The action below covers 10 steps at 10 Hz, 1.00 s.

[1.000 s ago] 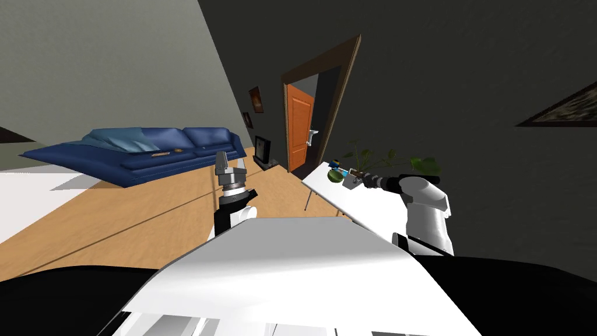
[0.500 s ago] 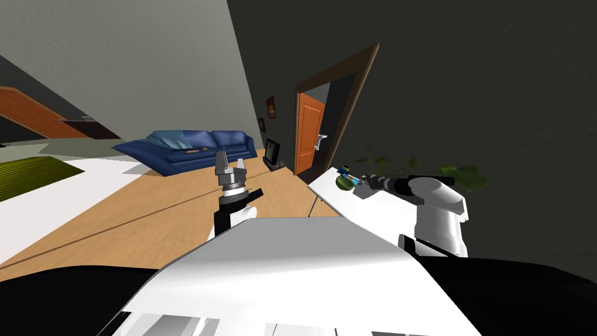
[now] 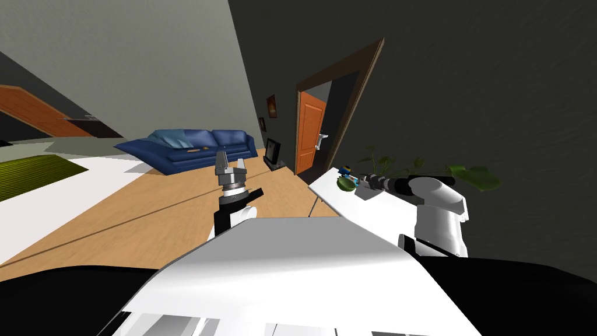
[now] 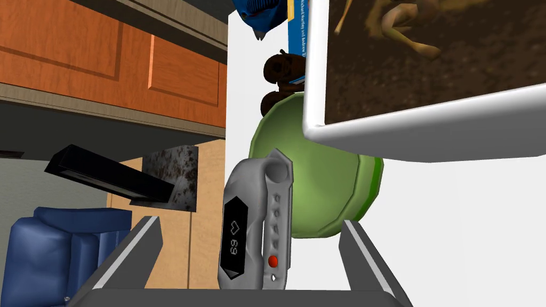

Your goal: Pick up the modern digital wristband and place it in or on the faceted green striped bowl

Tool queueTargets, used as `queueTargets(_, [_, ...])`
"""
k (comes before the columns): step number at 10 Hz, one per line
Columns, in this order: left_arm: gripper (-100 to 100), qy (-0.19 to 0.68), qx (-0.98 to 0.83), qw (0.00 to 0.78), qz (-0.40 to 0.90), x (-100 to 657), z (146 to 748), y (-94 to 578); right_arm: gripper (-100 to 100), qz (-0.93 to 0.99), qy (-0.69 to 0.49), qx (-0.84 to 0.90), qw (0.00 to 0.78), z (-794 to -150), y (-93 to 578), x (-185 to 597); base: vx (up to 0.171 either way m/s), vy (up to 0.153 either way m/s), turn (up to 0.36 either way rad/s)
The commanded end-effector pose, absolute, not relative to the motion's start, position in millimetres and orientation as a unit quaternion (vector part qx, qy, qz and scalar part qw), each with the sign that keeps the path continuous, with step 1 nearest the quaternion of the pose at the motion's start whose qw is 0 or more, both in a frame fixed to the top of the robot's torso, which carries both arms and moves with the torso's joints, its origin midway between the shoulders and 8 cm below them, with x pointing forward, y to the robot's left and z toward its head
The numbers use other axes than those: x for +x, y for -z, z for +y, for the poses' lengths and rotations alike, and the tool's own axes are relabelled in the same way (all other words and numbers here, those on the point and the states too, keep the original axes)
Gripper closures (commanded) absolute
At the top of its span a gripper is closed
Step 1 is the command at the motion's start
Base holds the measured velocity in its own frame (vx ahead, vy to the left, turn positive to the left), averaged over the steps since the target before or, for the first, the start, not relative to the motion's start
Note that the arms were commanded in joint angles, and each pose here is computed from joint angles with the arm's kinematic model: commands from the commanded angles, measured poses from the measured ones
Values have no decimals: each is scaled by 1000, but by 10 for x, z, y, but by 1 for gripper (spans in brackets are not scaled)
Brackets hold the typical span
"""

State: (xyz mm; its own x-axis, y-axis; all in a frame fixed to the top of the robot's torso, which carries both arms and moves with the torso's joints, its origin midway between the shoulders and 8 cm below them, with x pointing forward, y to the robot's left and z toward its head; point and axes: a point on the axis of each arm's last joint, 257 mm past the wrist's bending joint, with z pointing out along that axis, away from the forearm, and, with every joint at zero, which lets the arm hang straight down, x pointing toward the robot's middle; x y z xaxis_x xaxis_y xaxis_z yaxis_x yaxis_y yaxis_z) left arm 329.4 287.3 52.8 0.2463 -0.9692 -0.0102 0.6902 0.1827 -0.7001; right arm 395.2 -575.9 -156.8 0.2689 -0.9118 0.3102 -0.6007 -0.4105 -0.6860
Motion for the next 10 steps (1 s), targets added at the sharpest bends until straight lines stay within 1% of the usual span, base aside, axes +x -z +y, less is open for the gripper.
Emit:
queueTargets(1, [0,567,-296,732,236,3294,2873,-528,-100,495,348,-764,224,-5759,1568,3952,0,0,0])
queueTargets(2, [0,567,-296,732,236,3294,2873,-528,0,495,348,-764,224,-5759,1568,3952,0,0,0])
queueTargets(3, [0,567,-296,732,236,3294,2873,-528,-100,447,367,-796,180,-5768,1494,3954,-9,-247,-358])
queueTargets(4, [0,567,-296,732,236,3293,2874,-528,-100,432,365,-809,158,-5806,1546,3917,10,-367,-454])
queueTargets(5, [0,567,-296,732,236,3293,2874,-528,-100,412,368,-823,137,-5831,1569,3921,92,-286,-462])
queueTargets(6, [0,567,-296,732,236,3293,2874,-527,-100,392,370,-832,132,-5765,1633,3983,85,-151,-445])
queueTargets(7, [0,567,-296,732,236,3293,2874,-527,-100,372,373,-840,128,-5703,1688,4040,34,-37,-457])
queueTargets(8, [0,567,-296,732,236,3294,2874,-528,-100,354,370,-850,123,-5629,1768,4073,7,26,-289])
queueTargets(10, [0,567,-296,732,236,3294,2872,-528,-100,325,350,-870,118,-5469,1965,4075,-8,25,-4])
